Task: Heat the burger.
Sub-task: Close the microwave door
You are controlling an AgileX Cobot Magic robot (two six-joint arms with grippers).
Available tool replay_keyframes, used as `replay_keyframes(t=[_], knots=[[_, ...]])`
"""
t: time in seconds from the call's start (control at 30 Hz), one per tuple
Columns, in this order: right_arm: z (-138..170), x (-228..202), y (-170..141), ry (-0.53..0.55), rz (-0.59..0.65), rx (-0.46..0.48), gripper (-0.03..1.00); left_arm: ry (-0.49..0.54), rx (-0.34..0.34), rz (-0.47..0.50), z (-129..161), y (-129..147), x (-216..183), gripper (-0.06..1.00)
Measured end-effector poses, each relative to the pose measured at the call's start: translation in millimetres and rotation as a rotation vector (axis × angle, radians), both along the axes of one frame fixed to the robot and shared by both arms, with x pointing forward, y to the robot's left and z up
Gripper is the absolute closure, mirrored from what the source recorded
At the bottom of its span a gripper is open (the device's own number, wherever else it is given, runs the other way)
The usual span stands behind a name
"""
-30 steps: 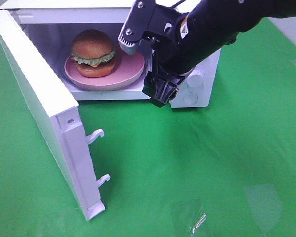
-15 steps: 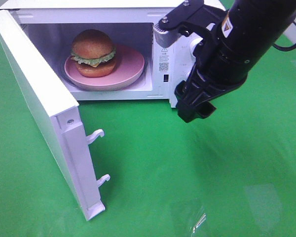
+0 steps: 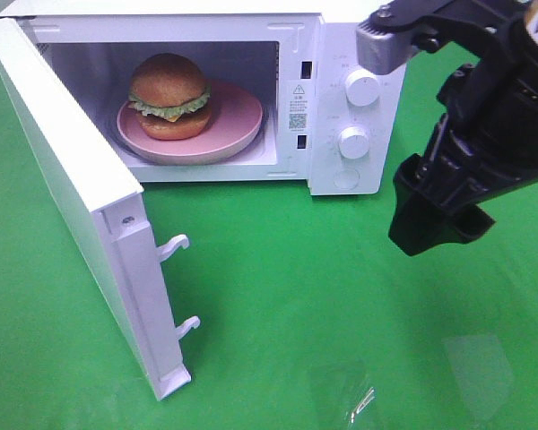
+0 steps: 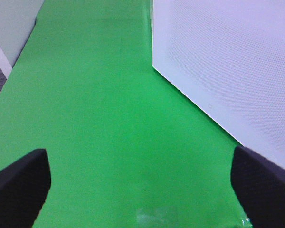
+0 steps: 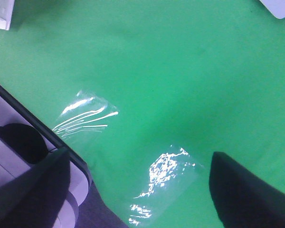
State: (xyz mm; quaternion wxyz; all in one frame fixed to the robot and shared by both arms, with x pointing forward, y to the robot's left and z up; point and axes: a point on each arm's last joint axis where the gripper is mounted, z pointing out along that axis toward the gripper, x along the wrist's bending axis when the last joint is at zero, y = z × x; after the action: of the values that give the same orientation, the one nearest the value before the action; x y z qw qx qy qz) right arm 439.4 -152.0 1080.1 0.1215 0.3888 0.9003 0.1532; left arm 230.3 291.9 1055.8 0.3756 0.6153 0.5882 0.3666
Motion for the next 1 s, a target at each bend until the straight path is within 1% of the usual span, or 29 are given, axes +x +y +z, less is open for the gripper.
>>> replay_keyframes(t=[0.1,0.17,0.2,0.23,0.47,0.53,0.57,0.6,0.63,0.67,0.7,0.73,0.77,0.8,0.83,0.87,0.97,1.0], knots=[[4.7,-9.7,-7.4,-0.014,-0.002,0.012,0.20,0.000,0.000,0.000,0.0,0.0,0.0,0.00],[9.6,-28.1,-21.5,-0.028,-0.016,0.028,0.20,0.000,0.000,0.000,0.0,0.0,0.0,0.00],[9.6,-28.1,-21.5,-0.028,-0.016,0.028,0.20,0.000,0.000,0.000,0.0,0.0,0.0,0.00],[10.5,-37.5,-28.8,-0.031,-0.029,0.038,0.20,0.000,0.000,0.000,0.0,0.0,0.0,0.00],[3.9,-57.3,-43.9,-0.031,-0.066,0.059,0.20,0.000,0.000,0.000,0.0,0.0,0.0,0.00],[-0.1,-71.5,-56.6,-0.036,-0.115,0.090,0.20,0.000,0.000,0.000,0.0,0.0,0.0,0.00],[-0.1,-71.5,-56.6,-0.036,-0.115,0.090,0.20,0.000,0.000,0.000,0.0,0.0,0.0,0.00],[-2.2,-75.0,-65.5,-0.045,-0.155,0.101,0.20,0.000,0.000,0.000,0.0,0.0,0.0,0.00],[-2.2,-75.0,-65.5,-0.045,-0.155,0.101,0.20,0.000,0.000,0.000,0.0,0.0,0.0,0.00],[-3.9,-78.2,-75.2,-0.057,-0.203,0.111,0.20,0.000,0.000,0.000,0.0,0.0,0.0,0.00],[-3.9,-78.2,-75.2,-0.057,-0.203,0.111,0.20,0.000,0.000,0.000,0.0,0.0,0.0,0.00],[-3.7,-82.9,-86.0,-0.080,-0.253,0.126,0.20,0.000,0.000,0.000,0.0,0.0,0.0,0.00],[-3.7,-82.9,-86.0,-0.080,-0.253,0.126,0.20,0.000,0.000,0.000,0.0,0.0,0.0,0.00],[-3.5,-88.2,-96.8,-0.107,-0.307,0.140,0.20,0.000,0.000,0.000,0.0,0.0,0.0,0.00],[-3.5,-88.2,-96.8,-0.107,-0.307,0.140,0.20,0.000,0.000,0.000,0.0,0.0,0.0,0.00],[-2.0,-95.7,-107.1,-0.152,-0.357,0.163,0.20,0.000,0.000,0.000,0.0,0.0,0.0,0.00],[-1.0,-99.1,-111.1,-0.176,-0.379,0.177,0.20,0.000,0.000,0.000,0.0,0.0,0.0,0.00],[-0.4,-107.9,-119.5,-0.220,-0.427,0.201,0.20,0.000,0.000,0.000,0.0,0.0,0.0,0.00]])
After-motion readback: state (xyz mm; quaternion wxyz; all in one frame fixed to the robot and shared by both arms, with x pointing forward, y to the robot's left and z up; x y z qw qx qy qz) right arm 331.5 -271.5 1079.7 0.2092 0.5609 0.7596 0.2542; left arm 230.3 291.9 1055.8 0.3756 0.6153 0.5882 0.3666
